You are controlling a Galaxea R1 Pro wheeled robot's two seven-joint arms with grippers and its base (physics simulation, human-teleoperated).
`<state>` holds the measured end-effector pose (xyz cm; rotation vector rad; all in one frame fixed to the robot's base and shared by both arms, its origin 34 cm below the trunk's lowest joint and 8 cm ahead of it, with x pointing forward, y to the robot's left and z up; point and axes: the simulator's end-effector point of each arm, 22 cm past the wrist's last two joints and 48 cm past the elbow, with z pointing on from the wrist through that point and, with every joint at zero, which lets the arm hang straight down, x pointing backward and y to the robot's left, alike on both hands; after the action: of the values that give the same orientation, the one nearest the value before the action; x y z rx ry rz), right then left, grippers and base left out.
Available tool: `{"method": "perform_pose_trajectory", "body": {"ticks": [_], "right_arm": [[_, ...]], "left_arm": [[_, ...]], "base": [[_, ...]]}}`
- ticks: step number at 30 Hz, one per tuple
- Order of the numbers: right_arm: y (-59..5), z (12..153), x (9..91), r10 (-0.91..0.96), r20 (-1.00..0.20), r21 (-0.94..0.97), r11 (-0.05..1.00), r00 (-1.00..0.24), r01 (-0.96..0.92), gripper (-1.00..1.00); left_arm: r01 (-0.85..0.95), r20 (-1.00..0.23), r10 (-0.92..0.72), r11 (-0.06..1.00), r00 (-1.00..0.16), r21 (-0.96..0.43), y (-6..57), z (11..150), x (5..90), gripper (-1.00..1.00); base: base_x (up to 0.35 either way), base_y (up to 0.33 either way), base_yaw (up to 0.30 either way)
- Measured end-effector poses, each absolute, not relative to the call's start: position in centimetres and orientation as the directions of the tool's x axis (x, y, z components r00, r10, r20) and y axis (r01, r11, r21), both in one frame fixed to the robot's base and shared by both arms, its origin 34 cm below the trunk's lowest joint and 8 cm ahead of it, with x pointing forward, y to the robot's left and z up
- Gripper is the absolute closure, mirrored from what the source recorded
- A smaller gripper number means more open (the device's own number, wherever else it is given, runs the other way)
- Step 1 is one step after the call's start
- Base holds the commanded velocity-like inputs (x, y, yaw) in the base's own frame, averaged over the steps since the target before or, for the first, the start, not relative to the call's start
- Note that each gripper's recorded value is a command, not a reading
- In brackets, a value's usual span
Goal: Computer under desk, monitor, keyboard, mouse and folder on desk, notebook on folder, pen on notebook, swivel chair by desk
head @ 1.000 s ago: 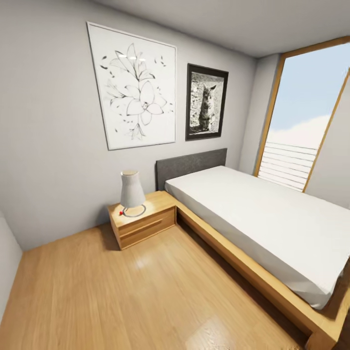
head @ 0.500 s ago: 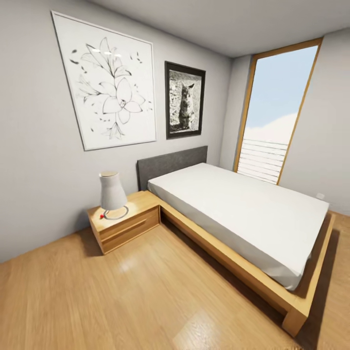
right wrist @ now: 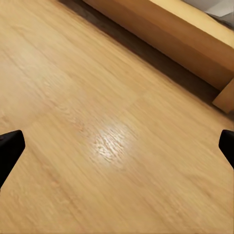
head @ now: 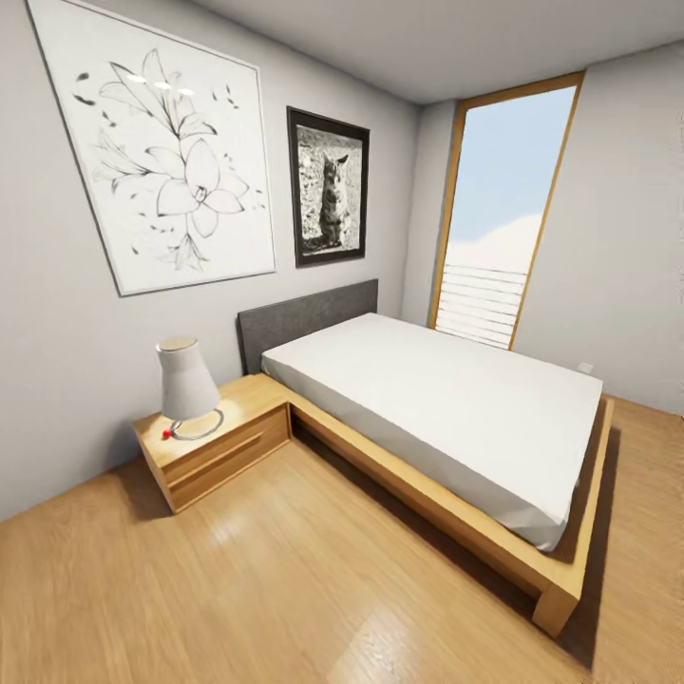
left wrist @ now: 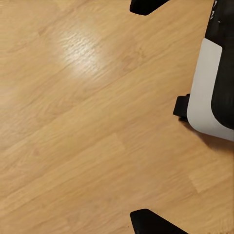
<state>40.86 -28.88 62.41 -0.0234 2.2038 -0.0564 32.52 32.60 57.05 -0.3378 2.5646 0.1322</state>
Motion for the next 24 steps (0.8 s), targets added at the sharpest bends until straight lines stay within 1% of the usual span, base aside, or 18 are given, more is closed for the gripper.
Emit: {"method": "perform_pose_trajectory", "body": {"ticks": [7,23,24], "right_arm": [[-28.9,62.2,40.7,-0.038,-0.801,-0.049,0.999,-0.598,0.003,-1.0],[-29.0,62.1,40.5,-0.037,-0.798,-0.051,0.999,-0.602,0.006,-1.0],[-29.0,62.1,40.5,-0.037,-0.798,-0.051,0.999,-0.602,0.006,-1.0]], "left_arm": [[-0.265,-0.524,-0.212,0.964,-0.825,0.027,32.6,56.9,32.3,-1.0],[-0.27,-0.511,-0.218,0.963,-0.832,0.029,32.4,56.6,31.7,-1.0],[-0.271,-0.474,-0.224,0.962,-0.852,0.032,32.1,55.9,30.0,-1.0]], "base": [[0.203,0.177,-0.232],[0.013,0.011,-0.285],[0.0,0.0,-0.294]]}}
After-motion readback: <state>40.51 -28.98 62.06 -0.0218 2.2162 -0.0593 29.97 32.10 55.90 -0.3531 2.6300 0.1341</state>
